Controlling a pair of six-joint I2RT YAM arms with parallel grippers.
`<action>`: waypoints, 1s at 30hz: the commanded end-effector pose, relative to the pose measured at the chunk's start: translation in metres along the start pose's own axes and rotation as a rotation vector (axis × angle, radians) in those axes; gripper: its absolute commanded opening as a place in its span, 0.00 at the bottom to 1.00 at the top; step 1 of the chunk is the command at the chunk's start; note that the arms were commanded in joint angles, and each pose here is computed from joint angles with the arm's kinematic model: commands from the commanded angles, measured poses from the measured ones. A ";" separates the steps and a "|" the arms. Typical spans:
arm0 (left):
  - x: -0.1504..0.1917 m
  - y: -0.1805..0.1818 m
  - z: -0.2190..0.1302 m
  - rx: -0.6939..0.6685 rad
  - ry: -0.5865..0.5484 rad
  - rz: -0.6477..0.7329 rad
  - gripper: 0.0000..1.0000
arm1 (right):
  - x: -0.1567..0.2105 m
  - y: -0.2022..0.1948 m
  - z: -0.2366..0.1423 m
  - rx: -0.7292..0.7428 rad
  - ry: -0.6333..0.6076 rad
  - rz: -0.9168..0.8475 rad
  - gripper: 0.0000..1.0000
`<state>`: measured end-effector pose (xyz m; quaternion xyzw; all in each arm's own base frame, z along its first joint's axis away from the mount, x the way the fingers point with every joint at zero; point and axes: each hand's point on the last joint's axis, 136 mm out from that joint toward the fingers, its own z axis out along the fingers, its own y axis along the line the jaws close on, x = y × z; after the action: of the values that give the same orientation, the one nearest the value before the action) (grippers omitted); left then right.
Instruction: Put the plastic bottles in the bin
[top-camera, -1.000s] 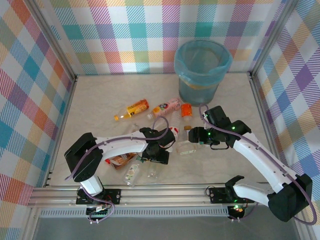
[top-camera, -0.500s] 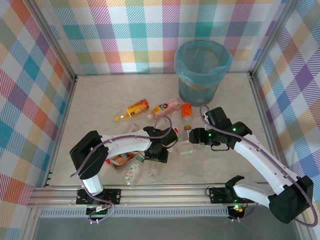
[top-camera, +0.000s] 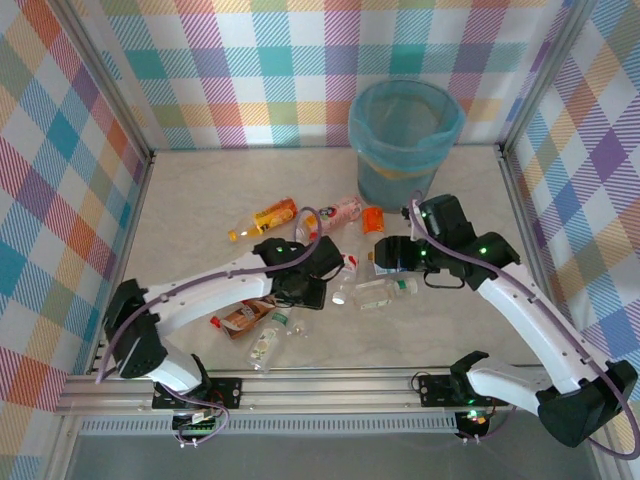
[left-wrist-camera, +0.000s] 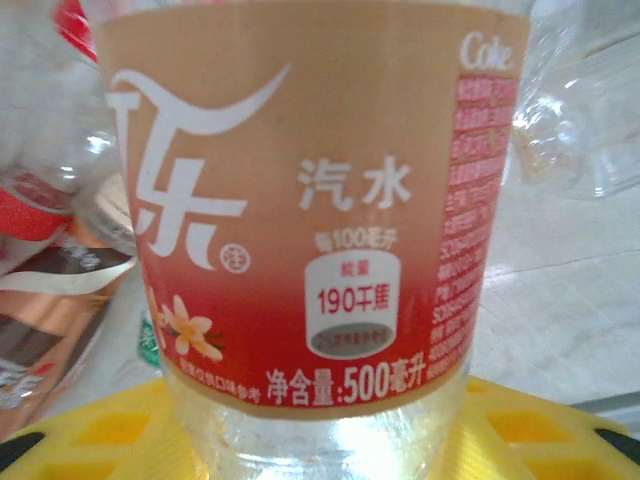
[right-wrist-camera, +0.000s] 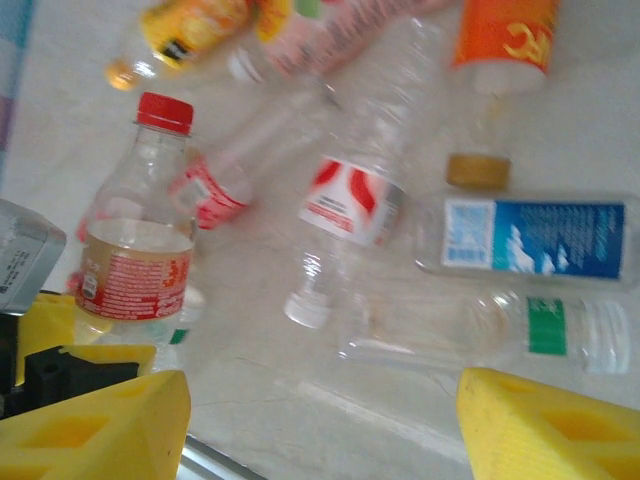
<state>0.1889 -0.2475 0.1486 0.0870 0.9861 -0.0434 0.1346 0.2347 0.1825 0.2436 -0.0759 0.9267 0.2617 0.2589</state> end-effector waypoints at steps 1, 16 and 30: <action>-0.009 0.015 -0.039 -0.006 -0.105 0.039 0.52 | -0.025 0.038 -0.022 -0.140 -0.060 -0.119 0.71; -0.078 -0.012 -0.168 0.236 -0.715 0.512 0.38 | -0.111 0.154 -0.124 -0.509 -0.353 -0.469 0.80; -0.084 -0.048 -0.174 0.401 -0.763 0.582 0.39 | -0.117 0.171 -0.107 -0.607 -0.233 -0.411 0.61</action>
<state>0.2140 -0.2803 0.3295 0.3512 0.7932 -0.1986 0.4561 0.2539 0.2690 0.4469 -0.2888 0.7519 0.4471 0.3891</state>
